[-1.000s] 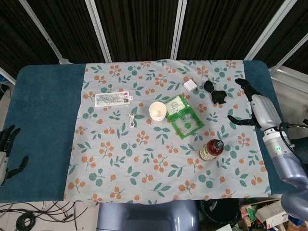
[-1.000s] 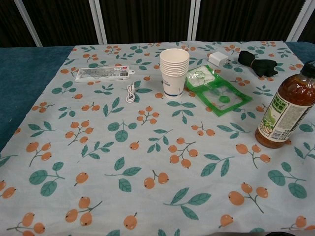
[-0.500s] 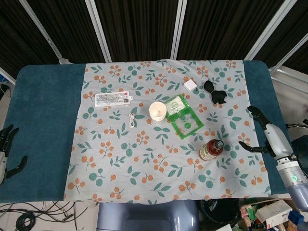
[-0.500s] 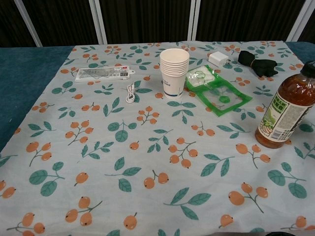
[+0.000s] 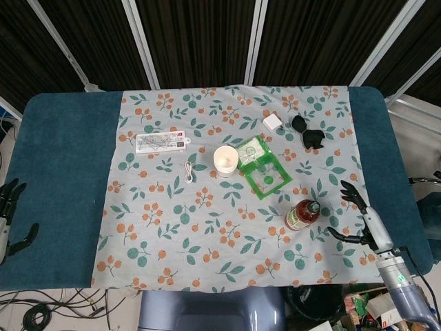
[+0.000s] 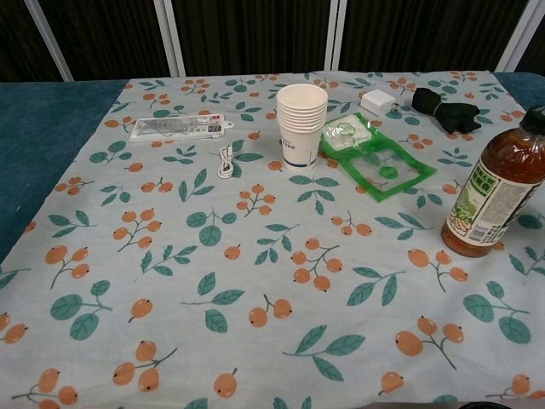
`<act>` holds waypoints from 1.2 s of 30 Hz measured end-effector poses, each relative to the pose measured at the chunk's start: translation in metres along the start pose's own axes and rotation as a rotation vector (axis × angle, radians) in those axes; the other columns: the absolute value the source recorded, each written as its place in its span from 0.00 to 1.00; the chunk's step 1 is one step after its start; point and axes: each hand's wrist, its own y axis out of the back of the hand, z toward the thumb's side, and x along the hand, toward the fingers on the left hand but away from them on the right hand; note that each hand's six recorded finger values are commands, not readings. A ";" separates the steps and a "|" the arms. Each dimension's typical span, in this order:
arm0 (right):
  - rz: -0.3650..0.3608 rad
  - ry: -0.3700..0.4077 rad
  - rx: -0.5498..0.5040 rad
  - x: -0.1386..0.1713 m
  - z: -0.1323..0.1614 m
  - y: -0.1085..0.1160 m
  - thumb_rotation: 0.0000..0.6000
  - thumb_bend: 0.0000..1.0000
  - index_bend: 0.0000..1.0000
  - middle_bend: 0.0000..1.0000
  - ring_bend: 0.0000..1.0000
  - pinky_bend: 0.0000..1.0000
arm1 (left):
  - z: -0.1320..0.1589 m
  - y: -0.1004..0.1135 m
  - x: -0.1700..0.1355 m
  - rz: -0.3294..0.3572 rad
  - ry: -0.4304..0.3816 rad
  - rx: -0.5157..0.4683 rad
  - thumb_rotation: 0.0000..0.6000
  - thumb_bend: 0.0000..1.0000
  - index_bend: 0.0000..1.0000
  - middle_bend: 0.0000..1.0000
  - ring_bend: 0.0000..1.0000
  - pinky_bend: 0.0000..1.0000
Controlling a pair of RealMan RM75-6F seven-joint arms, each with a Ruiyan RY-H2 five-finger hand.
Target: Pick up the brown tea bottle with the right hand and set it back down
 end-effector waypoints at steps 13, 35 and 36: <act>0.050 0.010 -0.128 -0.020 -0.022 -0.041 1.00 0.14 0.00 0.01 0.10 0.14 | -0.001 -0.001 0.000 -0.005 0.002 0.021 1.00 0.37 0.01 0.00 0.00 0.00; 0.086 0.010 -0.181 -0.058 -0.026 -0.091 1.00 0.15 0.05 0.10 0.13 0.14 | -0.003 -0.002 0.002 -0.010 0.009 0.043 1.00 0.37 0.01 0.00 0.00 0.00; 0.089 0.005 -0.181 -0.059 -0.027 -0.093 1.00 0.16 0.09 0.13 0.16 0.15 | -0.003 -0.003 0.002 -0.011 0.010 0.044 1.00 0.37 0.01 0.00 0.00 0.00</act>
